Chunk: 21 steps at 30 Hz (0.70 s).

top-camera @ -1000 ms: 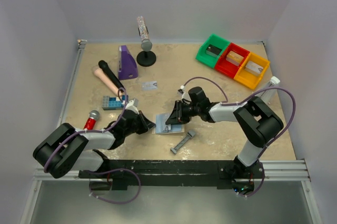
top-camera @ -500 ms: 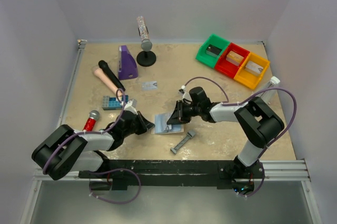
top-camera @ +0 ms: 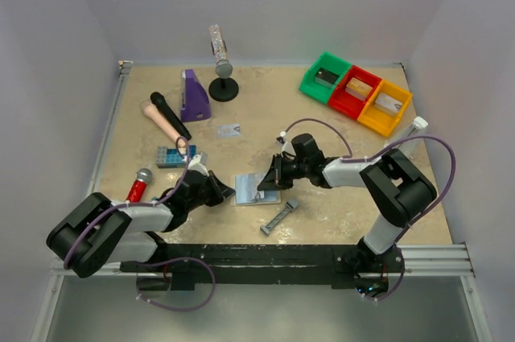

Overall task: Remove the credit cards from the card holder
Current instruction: Remove the credit card from the card holder.

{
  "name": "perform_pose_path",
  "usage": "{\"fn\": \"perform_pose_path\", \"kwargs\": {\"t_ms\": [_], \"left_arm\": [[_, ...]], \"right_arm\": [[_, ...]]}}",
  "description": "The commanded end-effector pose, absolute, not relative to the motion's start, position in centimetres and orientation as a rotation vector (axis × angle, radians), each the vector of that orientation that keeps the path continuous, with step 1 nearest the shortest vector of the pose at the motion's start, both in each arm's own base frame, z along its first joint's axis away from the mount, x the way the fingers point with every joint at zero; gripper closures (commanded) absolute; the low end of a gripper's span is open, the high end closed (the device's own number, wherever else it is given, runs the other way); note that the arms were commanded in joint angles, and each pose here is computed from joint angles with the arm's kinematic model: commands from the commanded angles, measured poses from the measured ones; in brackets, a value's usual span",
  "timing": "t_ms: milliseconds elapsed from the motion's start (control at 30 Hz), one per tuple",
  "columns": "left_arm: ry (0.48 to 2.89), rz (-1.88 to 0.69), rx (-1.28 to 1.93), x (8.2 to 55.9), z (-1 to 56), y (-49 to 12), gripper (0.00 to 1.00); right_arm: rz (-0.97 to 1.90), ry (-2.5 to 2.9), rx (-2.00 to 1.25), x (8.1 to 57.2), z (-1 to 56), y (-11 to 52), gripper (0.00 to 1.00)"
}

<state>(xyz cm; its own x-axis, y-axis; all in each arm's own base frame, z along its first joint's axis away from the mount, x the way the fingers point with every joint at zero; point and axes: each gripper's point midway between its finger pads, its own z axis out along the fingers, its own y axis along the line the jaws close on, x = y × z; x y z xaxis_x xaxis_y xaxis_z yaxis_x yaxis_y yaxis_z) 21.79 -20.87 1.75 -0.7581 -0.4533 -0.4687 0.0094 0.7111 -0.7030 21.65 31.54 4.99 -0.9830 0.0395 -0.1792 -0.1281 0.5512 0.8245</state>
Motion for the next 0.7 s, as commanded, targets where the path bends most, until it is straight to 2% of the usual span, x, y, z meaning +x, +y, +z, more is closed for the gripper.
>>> {"fn": "perform_pose_path", "kwargs": {"t_ms": [0,567,667], "left_arm": [[2.369,-0.816,-0.375,20.2,-1.2,-18.6,1.0],[2.32,-0.868,-0.308,20.6,0.6,-19.5,1.0],[2.299,-0.899,-0.28,21.0,1.7,-20.1,0.9]], "right_arm": [[1.401,2.578,-0.087,21.8,5.8,31.0,1.0],[1.311,2.578,-0.047,21.9,6.0,28.6,1.0],[1.289,2.554,-0.08,21.9,7.0,28.3,1.0]]}}
